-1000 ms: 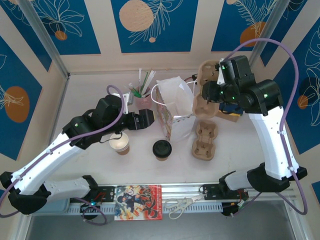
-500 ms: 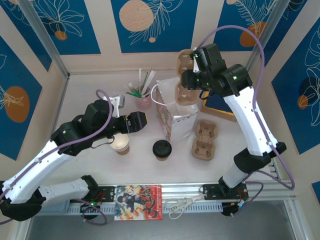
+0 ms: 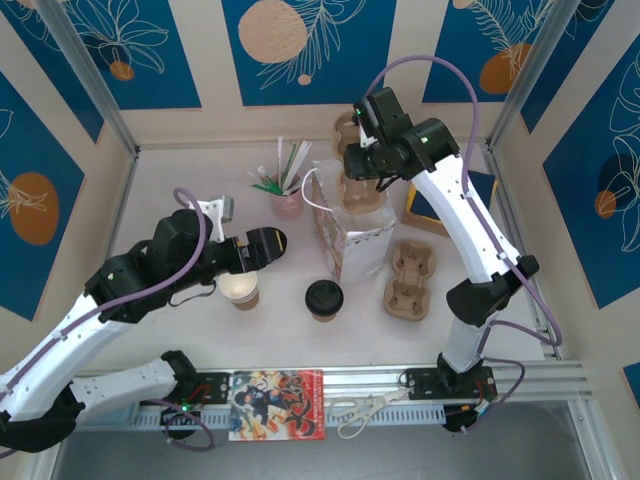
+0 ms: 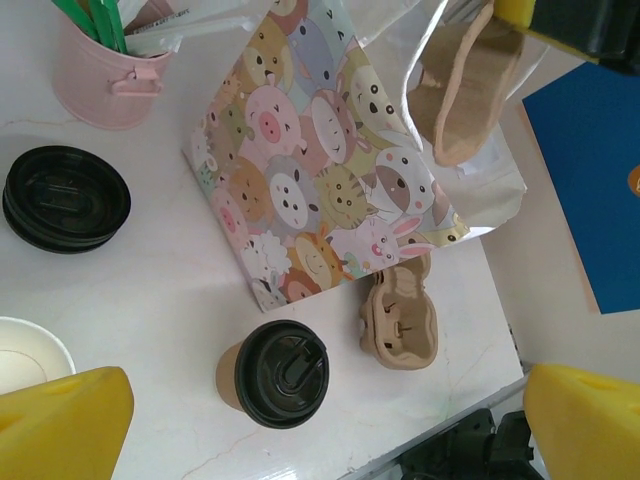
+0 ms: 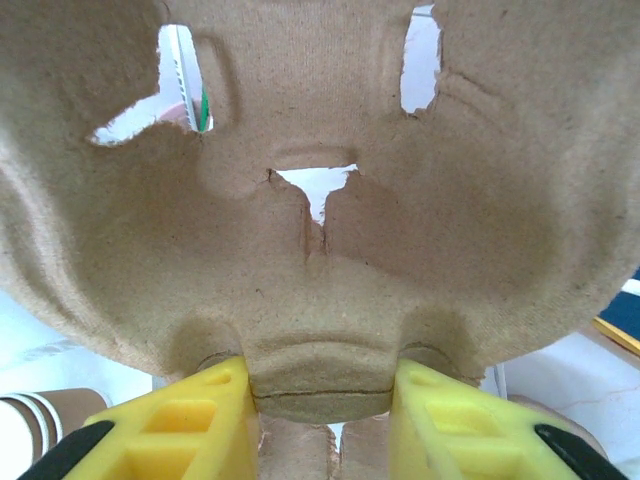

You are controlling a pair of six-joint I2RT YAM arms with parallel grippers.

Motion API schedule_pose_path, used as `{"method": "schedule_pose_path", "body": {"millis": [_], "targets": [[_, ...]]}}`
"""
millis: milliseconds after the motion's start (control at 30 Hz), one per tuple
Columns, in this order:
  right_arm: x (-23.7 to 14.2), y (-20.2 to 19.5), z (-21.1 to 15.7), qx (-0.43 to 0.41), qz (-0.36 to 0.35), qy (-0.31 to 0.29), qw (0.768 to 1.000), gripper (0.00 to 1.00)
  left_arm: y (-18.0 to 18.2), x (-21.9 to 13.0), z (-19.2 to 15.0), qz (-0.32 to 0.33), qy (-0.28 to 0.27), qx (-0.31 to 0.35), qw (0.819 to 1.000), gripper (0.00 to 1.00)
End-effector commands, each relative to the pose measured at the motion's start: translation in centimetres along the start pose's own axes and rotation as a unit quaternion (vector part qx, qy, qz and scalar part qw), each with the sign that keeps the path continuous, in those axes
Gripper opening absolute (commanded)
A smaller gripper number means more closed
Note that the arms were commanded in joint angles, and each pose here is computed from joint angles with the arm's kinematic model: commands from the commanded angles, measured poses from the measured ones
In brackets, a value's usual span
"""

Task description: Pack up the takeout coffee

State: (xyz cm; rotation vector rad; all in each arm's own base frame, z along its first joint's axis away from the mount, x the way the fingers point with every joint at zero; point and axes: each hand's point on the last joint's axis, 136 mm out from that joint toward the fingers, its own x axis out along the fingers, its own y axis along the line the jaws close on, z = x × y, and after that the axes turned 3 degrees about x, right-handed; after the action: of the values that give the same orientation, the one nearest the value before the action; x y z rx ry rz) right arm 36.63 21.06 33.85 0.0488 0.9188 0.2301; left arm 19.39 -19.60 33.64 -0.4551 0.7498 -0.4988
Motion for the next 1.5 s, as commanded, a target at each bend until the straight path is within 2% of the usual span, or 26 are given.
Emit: {"method": "schedule_pose_path", "body": {"millis": [0, 333, 933, 1467], "targets": [[0.7, 0.1, -1.6, 0.001, -0.004, 0.035, 0.999, 0.34, 1.1, -0.1, -0.1, 0.021, -0.002, -0.001, 1.000, 1.00], [1.5, -0.1, -4.1, -0.001, -0.022, 0.104, 0.994, 0.34, 1.5, 0.3, -0.3, 0.024, 0.000, 0.001, 1.000, 1.00], [2.8, -0.6, -7.2, 0.008, -0.050, 0.194, 0.980, 0.34, 2.0, 0.2, -0.4, 0.024, 0.004, 0.004, 1.000, 1.00], [4.0, -0.8, -9.0, 0.024, -0.062, 0.245, 0.967, 0.34, 2.8, -0.2, -0.9, 0.027, 0.004, 0.003, 1.000, 1.00]]}}
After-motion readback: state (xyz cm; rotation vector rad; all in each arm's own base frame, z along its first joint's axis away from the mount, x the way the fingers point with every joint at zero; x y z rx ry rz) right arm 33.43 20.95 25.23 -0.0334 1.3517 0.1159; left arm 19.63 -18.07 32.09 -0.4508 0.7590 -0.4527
